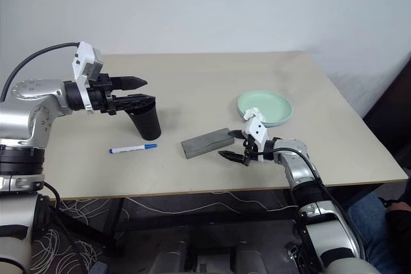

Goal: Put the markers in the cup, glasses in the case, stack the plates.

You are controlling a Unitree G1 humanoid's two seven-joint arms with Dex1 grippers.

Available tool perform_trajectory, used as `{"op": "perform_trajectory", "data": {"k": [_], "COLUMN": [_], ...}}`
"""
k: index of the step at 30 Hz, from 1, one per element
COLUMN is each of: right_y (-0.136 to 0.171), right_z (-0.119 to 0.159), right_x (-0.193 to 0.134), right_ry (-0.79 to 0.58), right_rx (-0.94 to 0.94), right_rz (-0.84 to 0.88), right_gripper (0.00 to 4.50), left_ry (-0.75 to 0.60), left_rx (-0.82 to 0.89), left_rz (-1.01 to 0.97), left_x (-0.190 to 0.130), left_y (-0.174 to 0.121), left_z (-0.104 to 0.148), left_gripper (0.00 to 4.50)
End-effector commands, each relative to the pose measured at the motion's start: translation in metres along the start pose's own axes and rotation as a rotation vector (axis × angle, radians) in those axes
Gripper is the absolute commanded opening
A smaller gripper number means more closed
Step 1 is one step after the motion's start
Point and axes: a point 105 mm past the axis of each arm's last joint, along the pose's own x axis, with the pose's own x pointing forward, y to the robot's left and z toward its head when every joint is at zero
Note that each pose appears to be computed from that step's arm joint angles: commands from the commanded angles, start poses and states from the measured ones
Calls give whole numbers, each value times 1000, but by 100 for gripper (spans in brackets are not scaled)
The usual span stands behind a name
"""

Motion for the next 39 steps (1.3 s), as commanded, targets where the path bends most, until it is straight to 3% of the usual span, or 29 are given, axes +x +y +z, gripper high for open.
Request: {"op": "perform_trajectory", "data": {"k": [1,7,17,22,25,27,28,39], "right_y": [-5,-5,-5,-5,-5,-5,-5,-5], "right_z": [15,16,16,16,16,16,16,15], "right_x": [-4,-2,1,1,2,3,3,6], "right_ry": [-37,-37,-40,-39,-37,-37,-37,-35], "right_rx": [-46,-47,-47,-48,-49,-50,-50,-48], "right_rz": [-13,-9,-10,-9,-8,-7,-7,-5], "right_gripper": [408,408,408,408,408,408,408,408], "left_ry": [17,334,445,635,715,744,750,925], "left_rx": [50,127,130,165,181,190,195,220], "left_rz": [-11,-25,-102,-62,-72,-74,-75,-135], "left_x": [-3,-12,-15,-30,-37,-39,-39,-37], "left_y": [-2,3,1,14,20,23,25,40], "left_z": [7,-38,-58,-88,-98,-102,-102,-121], "left_gripper": [310,310,310,310,371,439,448,448]}}
